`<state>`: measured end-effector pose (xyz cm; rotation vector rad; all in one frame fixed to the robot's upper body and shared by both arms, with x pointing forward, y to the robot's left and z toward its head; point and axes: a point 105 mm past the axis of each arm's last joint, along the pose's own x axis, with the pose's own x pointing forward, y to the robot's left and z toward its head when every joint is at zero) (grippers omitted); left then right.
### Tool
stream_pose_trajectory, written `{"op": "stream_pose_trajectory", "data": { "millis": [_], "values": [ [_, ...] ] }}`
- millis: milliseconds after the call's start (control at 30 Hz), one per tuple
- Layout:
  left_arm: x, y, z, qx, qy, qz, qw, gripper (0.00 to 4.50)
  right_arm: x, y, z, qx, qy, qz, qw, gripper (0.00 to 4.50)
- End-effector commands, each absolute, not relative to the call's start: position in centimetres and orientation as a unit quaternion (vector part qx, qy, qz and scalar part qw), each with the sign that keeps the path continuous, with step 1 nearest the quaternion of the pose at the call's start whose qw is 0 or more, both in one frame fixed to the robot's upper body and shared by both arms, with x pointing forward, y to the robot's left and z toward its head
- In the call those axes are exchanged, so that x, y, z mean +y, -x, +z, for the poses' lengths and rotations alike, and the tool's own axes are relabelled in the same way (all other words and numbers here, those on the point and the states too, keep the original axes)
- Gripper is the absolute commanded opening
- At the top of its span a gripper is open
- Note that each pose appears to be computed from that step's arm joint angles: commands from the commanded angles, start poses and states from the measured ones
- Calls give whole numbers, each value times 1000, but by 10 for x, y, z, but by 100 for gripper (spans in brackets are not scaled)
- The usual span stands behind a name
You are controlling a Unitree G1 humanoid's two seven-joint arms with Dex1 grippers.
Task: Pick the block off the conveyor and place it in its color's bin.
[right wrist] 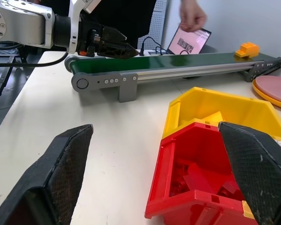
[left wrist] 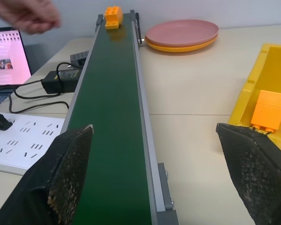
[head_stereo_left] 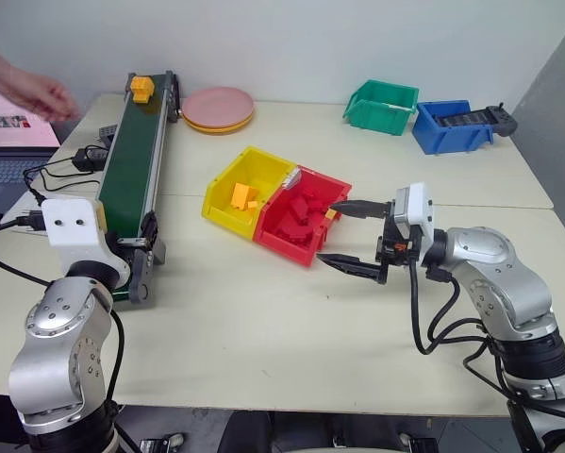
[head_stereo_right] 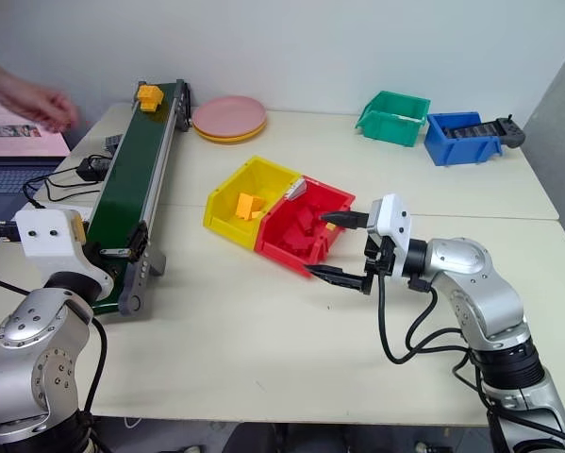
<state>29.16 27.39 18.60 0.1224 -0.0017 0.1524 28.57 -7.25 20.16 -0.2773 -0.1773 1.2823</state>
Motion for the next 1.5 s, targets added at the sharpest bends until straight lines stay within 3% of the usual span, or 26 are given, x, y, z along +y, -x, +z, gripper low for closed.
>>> {"op": "stream_pose_trajectory", "data": {
  "millis": [33,400,800,1500],
  "values": [
    [276,-285,208,-46,-77,86,992,437,-69,-282,213,-106,141,603,778,450],
    [275,-283,210,-26,-79,60,995,437,-66,-287,218,-87,128,599,785,450],
    [277,-276,206,-22,-82,49,995,445,-63,-280,234,-91,125,631,760,450],
    [308,-287,208,17,-58,43,997,445,-58,-275,237,-90,166,651,735,450]
  ]
}}
